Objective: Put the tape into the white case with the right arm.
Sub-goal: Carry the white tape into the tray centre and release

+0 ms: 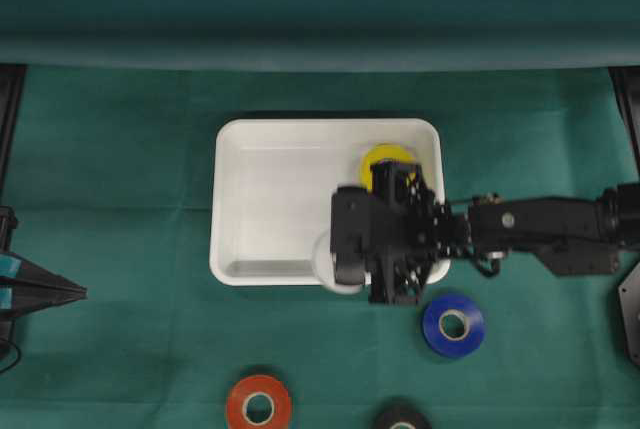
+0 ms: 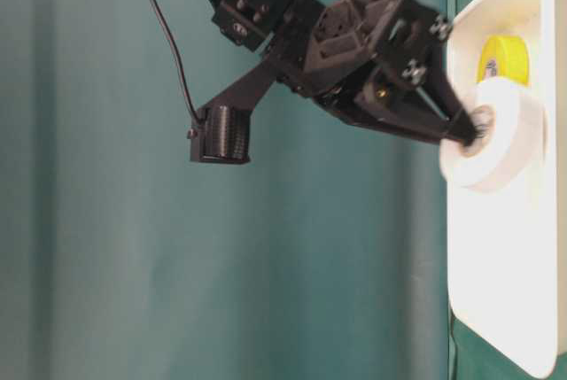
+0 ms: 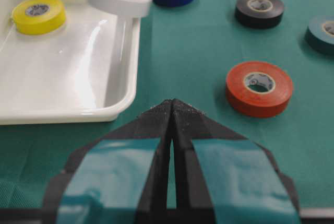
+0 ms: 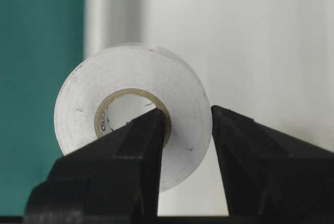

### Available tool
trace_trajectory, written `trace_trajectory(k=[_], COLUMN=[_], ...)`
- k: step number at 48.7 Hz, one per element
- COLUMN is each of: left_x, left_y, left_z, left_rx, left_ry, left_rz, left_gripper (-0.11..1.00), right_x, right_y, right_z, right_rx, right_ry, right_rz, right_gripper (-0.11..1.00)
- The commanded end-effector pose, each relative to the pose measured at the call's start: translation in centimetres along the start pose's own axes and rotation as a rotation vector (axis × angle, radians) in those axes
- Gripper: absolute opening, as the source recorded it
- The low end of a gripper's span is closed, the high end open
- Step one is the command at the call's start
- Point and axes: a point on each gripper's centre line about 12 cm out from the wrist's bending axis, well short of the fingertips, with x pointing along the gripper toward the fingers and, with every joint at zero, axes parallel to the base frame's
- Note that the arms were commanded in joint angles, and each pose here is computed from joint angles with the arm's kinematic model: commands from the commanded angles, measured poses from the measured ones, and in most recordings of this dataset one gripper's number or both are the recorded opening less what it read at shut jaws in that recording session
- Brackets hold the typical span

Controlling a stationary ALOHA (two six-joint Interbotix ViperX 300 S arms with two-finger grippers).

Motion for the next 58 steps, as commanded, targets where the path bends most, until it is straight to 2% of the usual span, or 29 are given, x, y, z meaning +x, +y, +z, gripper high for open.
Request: trace_trajectory(k=[1,18,38,43,52,58], left_x=[0.1,0.1,0.1,0.1,0.1,0.1], left_y=[0.0,0.1,0.1,0.1,0.1,0.1], left_z=[0.5,0.5,0.4,0.4,0.4,0.4], left_rx=[0.0,-0.002,0.0,0.0,-0.002,-0.002], left_ry=[-0.011,-0.009,-0.008,-0.009,-0.008,-0.008], left_rz=[0.002,0.004,0.003,0.004,0.003,0.003], left_gripper=[0.0,0.0,0.0,0.0,0.0,0.0], right_x=[-1.1,0.0,1.0,1.1,1.2,1.2], right_y=[-1.1,-1.8,-1.8,-1.7,-1.7,-1.6], right_z=[1.9,1.8,0.8,0.6,0.1,0.0], right_rx=[0.007,-0.017,-0.014,-0.016,-0.017,-0.013], right_ry=[-0.07,-0.111,-0.089,-0.08,-0.073,-0.069], right_rz=[-0.017,-0.015,-0.007,-0.008,-0.005,-0.004], right_gripper=[0.01,0.01,0.02,0.18,0.7,0.64])
